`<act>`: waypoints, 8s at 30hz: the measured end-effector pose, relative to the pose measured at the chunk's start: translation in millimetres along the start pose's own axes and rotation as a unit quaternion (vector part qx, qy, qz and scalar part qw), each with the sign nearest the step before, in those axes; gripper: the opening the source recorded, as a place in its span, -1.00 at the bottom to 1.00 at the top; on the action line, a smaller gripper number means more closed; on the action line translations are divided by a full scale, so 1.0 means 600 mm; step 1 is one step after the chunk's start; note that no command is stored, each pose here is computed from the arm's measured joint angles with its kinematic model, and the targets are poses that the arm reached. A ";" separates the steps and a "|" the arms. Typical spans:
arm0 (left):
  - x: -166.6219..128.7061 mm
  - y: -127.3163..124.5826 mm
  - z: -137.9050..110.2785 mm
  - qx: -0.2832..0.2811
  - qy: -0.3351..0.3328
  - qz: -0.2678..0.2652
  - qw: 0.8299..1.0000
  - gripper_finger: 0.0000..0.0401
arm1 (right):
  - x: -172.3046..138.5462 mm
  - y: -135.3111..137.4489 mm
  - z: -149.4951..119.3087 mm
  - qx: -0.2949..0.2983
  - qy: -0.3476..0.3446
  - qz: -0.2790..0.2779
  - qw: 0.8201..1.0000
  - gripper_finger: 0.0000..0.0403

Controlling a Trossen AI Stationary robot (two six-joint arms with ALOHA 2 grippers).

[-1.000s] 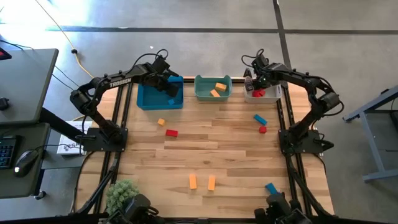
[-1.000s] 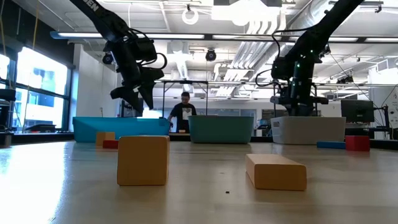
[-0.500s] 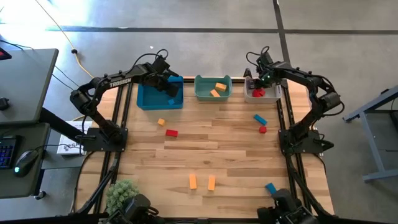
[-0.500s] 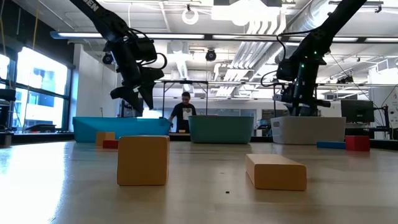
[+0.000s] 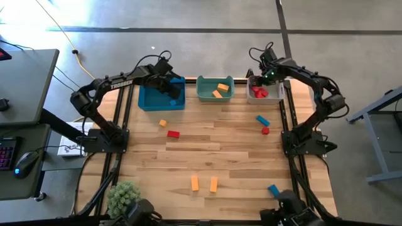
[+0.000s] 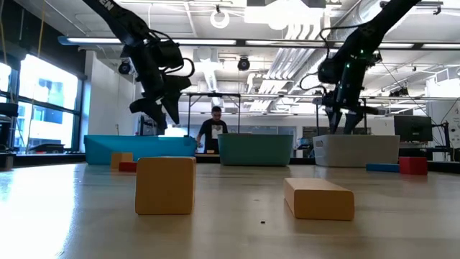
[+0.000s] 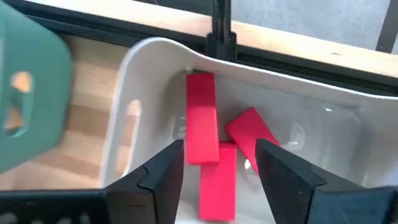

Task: Sort & place blocks by color
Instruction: Put the blue block into the blue bin

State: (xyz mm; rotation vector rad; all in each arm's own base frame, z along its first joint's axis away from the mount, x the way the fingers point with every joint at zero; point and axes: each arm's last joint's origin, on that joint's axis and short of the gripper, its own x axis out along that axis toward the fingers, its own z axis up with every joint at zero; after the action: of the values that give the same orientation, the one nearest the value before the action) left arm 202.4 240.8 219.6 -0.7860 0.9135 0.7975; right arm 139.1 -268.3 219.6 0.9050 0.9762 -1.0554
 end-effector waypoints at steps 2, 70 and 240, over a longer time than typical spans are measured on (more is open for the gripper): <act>-0.002 -0.008 -0.002 0.007 0.000 -0.004 1.000 0.02 | -0.014 0.004 -0.002 -0.002 0.004 0.009 1.000 -0.08; -0.095 -0.204 -0.130 0.207 0.026 -0.111 0.972 0.02 | -0.205 0.236 -0.640 -0.208 0.292 -0.020 0.933 0.22; -0.097 -0.257 -0.050 0.187 -0.104 -0.417 0.883 -0.04 | -0.130 0.416 -0.261 -0.278 -0.130 0.505 0.807 -0.47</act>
State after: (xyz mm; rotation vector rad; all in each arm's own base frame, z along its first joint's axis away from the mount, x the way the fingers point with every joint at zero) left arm 300.0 127.8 296.1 -0.6448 0.4297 -0.0639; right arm 333.4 -40.3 276.3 0.6062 0.3890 0.0512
